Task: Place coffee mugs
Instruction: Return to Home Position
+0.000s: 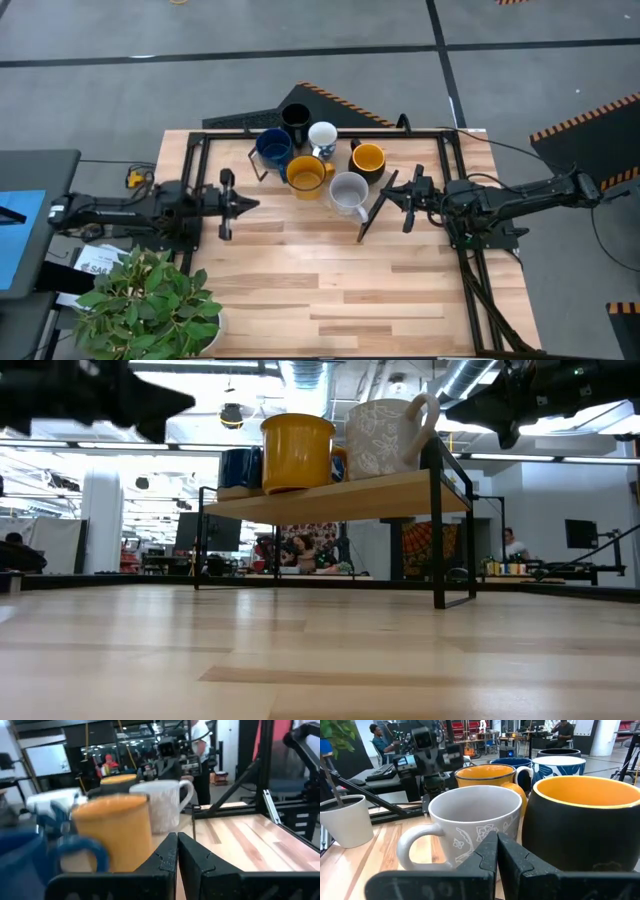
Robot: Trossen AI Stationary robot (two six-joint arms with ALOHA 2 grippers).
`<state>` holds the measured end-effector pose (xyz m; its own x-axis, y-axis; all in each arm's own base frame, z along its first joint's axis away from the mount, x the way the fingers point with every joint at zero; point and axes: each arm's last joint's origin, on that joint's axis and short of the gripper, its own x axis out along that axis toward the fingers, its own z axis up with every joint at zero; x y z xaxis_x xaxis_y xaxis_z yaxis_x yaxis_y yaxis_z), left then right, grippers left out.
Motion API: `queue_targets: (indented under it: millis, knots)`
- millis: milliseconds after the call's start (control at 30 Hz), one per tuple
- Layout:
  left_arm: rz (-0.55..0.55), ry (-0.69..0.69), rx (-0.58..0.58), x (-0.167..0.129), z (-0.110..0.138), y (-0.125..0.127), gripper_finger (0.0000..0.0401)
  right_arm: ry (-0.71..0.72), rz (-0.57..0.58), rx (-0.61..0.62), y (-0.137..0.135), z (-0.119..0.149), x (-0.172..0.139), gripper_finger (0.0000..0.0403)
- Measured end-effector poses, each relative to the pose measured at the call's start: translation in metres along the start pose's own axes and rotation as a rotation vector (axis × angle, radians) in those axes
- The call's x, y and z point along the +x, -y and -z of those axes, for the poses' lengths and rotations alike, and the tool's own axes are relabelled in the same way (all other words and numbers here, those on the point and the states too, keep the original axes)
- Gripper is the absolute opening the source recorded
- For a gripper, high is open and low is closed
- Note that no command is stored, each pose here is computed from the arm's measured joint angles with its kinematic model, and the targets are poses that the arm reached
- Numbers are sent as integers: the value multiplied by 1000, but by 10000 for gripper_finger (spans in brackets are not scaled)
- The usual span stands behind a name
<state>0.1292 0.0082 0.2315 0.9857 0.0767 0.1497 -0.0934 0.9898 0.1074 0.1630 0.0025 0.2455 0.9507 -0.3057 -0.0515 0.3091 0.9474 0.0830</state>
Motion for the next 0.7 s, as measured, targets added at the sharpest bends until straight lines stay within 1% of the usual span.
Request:
queue_targets:
  millis: [100, 233, 300, 333, 433, 567, 633, 700]
  knots:
    - [-28, 29, -31, -12, 20, 2, 0, -4, 0, 4, 0, 0, 0, 35]
    - [-46, 77, -41, -23, 35, 3, 0, -14, 8, 54, 0, 1, 0, 35]
    - [-47, 87, -50, -26, 35, 3, 0, -8, 39, 44, 1, 1, 0, 35]
    - [-41, 66, -50, -27, 37, 4, 0, -5, 52, 43, 2, 1, 0, 35]
    - [-25, 47, -51, -30, 39, 4, 0, 4, 56, 44, 4, -1, -5, 35]
    - [-11, 81, -50, -32, 36, 4, 0, -97, 14, -38, 8, 5, -17, 28]
    - [-6, 89, -50, -33, 36, 4, 0, -151, -21, -55, 10, 9, -24, 23]
    - [-6, 95, -50, -34, 35, 4, 0, -160, -70, -54, 11, 16, -29, 21]
